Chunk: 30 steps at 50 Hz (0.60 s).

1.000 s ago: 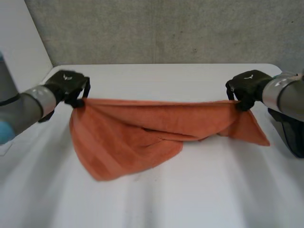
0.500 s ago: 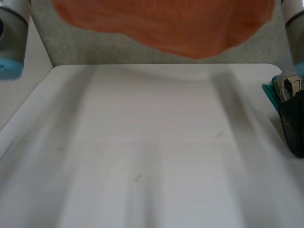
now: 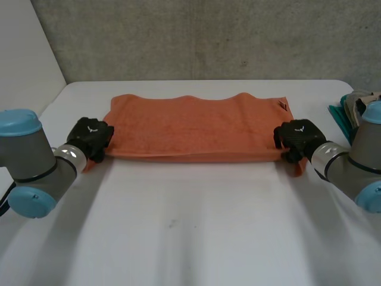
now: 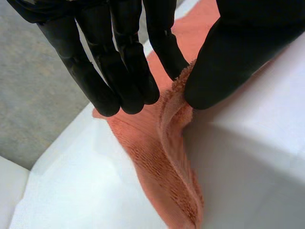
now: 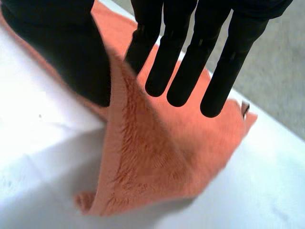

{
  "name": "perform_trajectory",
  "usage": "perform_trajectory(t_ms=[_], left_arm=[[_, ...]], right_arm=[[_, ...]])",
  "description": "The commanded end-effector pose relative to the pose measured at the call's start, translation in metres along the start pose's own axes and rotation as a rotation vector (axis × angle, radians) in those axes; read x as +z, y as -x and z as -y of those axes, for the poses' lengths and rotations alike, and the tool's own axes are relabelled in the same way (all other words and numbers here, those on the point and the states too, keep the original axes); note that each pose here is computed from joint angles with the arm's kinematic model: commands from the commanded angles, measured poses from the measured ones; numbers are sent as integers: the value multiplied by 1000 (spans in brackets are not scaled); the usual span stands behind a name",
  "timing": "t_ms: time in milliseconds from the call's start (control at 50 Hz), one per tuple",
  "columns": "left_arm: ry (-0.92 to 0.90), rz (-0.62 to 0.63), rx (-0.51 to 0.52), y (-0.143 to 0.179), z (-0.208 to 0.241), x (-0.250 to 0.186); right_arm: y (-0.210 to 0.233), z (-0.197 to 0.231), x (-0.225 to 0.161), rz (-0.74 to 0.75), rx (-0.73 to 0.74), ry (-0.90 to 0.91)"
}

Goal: Fold the laundry.

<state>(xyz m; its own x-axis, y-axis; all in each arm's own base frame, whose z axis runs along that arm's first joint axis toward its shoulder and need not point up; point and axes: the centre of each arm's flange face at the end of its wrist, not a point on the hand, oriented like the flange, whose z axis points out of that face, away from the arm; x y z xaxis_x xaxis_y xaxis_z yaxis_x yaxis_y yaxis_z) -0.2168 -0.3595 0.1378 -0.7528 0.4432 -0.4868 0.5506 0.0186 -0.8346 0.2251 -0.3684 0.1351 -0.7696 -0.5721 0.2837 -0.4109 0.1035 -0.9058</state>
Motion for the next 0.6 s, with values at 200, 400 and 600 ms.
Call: perform_trajectory(t_ms=[200, 400, 600], left_arm=[[-10, 54, -65, 25, 15, -5], [52, -8, -78, 16, 15, -21], [111, -64, -20, 7, -2, -19]], right_arm=[[-20, -15, -9, -228, 257, 237], [-18, -2, -28, -171, 186, 244], [-21, 0, -45, -108, -18, 314]])
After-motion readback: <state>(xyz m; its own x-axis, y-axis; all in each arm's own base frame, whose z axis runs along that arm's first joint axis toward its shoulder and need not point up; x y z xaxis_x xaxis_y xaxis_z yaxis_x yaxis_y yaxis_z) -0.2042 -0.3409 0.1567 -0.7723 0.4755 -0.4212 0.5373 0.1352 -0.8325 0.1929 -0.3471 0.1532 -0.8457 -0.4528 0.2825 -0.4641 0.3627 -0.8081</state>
